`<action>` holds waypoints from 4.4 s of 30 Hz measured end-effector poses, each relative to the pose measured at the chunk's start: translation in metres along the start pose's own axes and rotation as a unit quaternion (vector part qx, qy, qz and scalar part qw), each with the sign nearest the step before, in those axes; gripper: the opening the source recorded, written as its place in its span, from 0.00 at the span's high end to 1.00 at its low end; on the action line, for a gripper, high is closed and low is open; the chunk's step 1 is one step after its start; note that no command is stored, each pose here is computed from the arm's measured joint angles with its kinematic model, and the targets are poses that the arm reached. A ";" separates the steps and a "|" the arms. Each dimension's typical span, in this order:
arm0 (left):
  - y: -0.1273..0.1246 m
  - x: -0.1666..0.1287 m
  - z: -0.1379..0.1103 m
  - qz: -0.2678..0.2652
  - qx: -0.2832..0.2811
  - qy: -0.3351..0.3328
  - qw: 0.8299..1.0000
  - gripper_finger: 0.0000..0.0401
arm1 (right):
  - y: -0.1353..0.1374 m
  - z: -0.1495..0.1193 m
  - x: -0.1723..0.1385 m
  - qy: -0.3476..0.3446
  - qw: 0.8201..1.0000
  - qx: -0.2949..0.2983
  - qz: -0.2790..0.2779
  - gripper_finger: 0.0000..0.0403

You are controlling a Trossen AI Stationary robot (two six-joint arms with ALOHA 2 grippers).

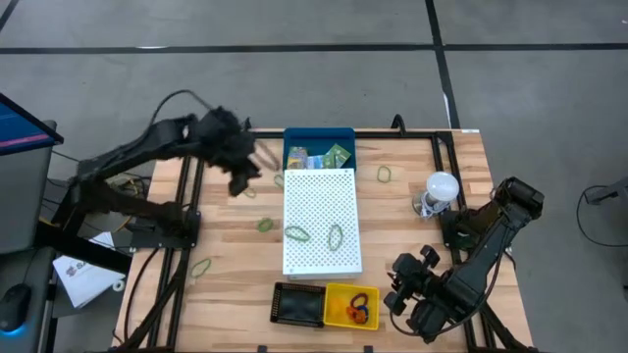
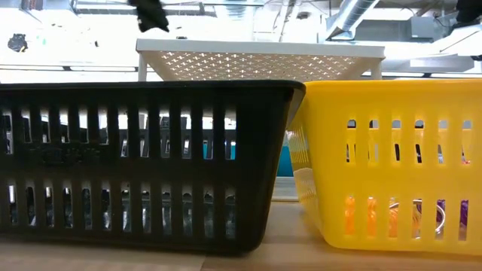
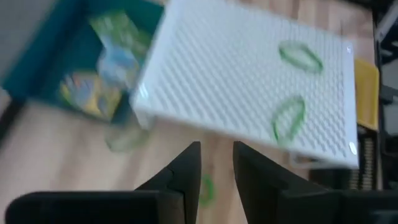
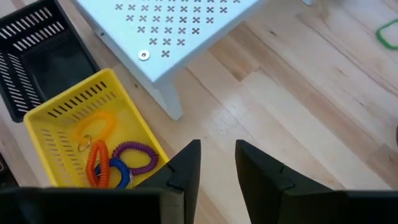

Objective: Pick & Place Office Desk Supplies
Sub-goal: Put the green spring keychain into the yellow bin

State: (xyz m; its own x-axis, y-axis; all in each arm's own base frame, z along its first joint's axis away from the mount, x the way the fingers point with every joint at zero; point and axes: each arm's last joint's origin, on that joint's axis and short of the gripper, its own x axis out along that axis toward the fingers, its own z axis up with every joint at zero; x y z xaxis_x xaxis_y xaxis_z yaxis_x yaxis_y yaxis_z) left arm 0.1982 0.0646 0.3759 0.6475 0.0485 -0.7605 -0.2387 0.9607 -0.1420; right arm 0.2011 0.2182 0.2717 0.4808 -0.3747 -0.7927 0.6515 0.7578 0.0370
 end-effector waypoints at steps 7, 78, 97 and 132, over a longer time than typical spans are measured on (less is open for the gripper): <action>-0.018 0.031 -0.079 -0.038 -0.081 0.033 0.995 0.78 | 0.001 0.002 0.002 0.000 1.000 0.023 0.003 0.76; -0.003 0.206 -0.184 0.057 -0.067 0.002 0.996 0.89 | -0.004 0.007 0.005 0.000 0.998 0.057 -0.023 0.76; -0.014 0.161 -0.170 -0.037 -0.145 -0.064 0.987 0.98 | -0.004 0.009 0.007 -0.001 0.998 0.054 -0.028 0.76; -0.070 0.134 0.036 -0.216 0.019 -0.300 0.929 0.98 | -0.015 0.011 0.003 -0.020 0.998 0.020 -0.065 0.76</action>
State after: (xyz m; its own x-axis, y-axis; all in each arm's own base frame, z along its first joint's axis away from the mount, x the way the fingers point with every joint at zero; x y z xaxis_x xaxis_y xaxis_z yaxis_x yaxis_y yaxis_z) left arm 0.3273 0.0140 0.3066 0.9664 -0.2112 -0.1461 0.1555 0.9340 -0.3216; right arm 0.1994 0.1994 0.2753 0.4135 -0.4890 -0.7681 0.7320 0.6802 -0.0390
